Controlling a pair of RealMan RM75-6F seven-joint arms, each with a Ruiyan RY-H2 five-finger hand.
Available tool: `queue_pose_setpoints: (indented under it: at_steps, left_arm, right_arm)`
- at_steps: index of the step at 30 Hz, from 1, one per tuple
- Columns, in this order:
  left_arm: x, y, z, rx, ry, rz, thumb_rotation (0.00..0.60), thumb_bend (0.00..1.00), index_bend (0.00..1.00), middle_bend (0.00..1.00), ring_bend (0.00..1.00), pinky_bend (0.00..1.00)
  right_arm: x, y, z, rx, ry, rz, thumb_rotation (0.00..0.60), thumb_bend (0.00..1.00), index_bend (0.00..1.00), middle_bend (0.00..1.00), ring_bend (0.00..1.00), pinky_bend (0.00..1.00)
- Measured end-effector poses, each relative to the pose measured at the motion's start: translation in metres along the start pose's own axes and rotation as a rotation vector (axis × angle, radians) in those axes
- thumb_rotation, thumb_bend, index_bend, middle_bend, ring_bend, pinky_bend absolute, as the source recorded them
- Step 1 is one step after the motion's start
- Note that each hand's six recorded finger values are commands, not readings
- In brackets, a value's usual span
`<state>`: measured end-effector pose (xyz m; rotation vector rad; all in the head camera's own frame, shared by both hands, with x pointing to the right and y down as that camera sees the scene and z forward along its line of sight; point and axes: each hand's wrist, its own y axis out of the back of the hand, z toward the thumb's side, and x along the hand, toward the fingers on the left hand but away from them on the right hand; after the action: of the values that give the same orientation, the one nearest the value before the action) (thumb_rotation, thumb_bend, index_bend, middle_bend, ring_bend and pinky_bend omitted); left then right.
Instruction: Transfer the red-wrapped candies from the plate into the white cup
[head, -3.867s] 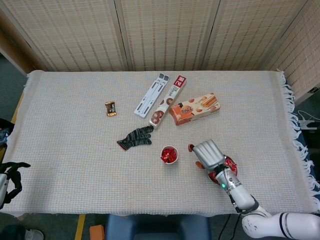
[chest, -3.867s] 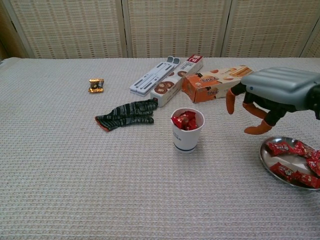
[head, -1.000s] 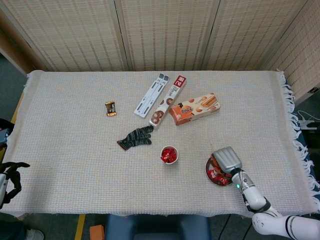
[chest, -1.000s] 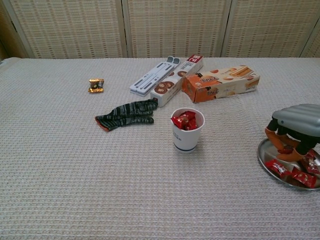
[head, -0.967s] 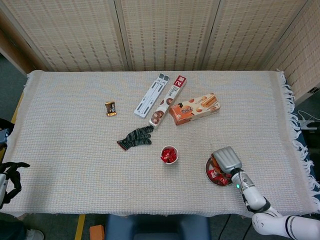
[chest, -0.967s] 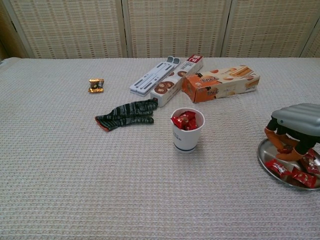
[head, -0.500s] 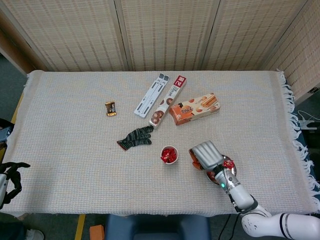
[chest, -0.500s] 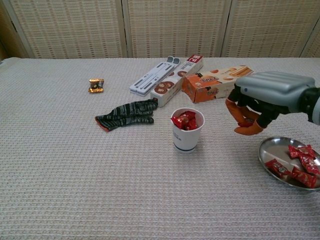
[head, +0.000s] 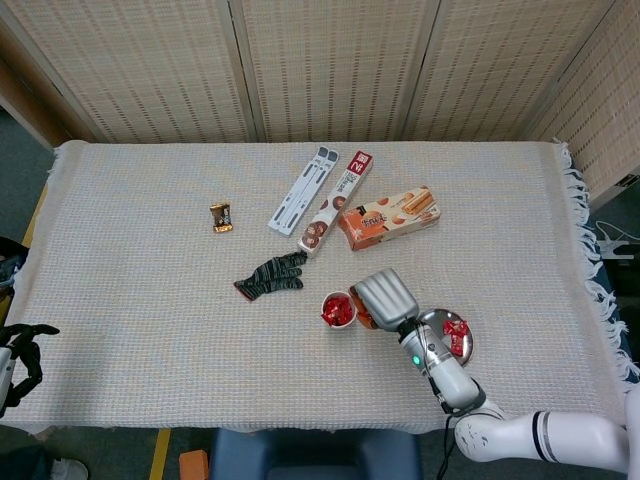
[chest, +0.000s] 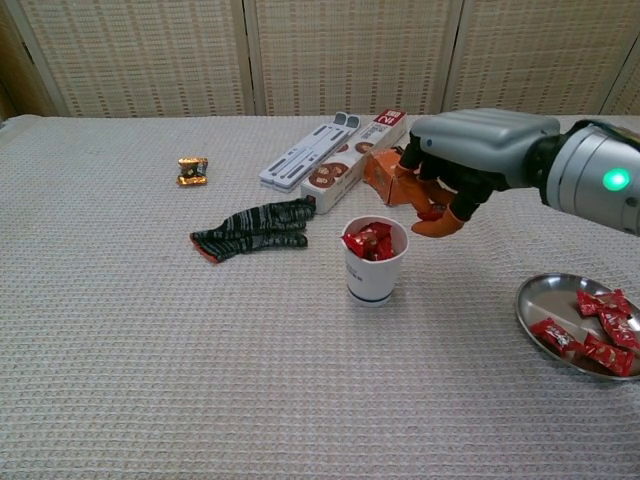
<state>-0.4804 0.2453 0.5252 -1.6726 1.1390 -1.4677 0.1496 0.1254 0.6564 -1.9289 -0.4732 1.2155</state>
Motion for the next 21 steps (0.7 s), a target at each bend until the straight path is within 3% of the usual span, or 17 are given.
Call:
queue_pose_setpoints:
  at_steps: [21]
  left_arm:
    - [0.000,0.001,0.000,-0.005,-0.001,0.002,0.600,0.42,0.35,0.26,0.27,0.28]
  right_arm:
    - [-0.029,-0.013,0.017,-0.074,0.065,-0.050,0.600,0.24,0.68,0.82,0.83,1.00]
